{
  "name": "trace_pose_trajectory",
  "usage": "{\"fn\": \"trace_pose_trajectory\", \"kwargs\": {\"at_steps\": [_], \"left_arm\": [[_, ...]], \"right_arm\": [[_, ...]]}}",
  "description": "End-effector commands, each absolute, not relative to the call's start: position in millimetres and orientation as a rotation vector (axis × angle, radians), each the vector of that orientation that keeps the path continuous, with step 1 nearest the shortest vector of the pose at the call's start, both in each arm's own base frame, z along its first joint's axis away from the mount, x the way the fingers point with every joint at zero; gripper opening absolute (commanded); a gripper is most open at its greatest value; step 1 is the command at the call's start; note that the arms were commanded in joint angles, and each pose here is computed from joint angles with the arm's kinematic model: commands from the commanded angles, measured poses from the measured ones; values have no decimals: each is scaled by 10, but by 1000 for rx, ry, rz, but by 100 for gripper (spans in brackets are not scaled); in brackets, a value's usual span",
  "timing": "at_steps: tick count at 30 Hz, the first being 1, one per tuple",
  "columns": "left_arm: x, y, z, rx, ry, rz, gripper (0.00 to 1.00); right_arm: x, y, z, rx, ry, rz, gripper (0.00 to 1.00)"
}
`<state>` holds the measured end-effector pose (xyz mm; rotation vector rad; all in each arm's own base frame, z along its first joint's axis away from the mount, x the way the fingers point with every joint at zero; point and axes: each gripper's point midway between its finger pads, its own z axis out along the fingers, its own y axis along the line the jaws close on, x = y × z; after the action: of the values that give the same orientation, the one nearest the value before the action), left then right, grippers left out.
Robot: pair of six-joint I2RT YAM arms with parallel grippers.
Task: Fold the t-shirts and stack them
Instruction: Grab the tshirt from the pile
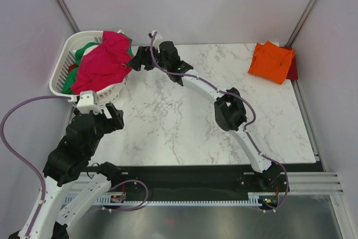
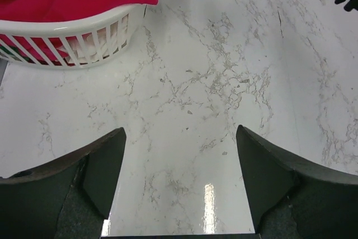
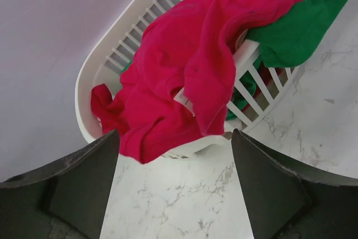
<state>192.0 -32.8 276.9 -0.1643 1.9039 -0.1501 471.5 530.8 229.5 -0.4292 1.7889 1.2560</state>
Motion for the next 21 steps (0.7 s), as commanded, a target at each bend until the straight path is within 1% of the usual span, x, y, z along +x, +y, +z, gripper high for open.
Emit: {"fn": "trace_pose_trajectory", "kwargs": {"at_steps": [1,2,5,7,8,11,14,19,21], "left_arm": [[1797,-229,2779,-262,1892,-168,87],[1749,-236,2804,-259,1867,-202,87],[1679,-216,2786,-315,1811,-264,87],[1673,-233,2737,-337,1790,-298,86],[1652,-216,2753,-339,1773,-303,86],[1608,-173,2794,-340,1730,-311,85],[1615,-190,2792,-330,1731,-314,84],[1657,-210,2760,-323,1756,-298,83],[1655,-204,2767,-327,1750,-300,83]], "right_arm": [[4825,5493,2506,-346,1692,1325,88],[4860,5490,2506,-321,1686,1315,87],[4988,5459,2408,-251,1685,1265,76],[5031,5451,2399,-231,1676,1260,72],[5035,5474,2358,-230,1677,1266,68],[4992,5546,2370,-227,1659,1290,66],[4925,5618,2471,-239,1623,1286,66],[4958,5640,2518,-207,1605,1288,57],[4974,5662,2485,-202,1614,1285,51]]}}
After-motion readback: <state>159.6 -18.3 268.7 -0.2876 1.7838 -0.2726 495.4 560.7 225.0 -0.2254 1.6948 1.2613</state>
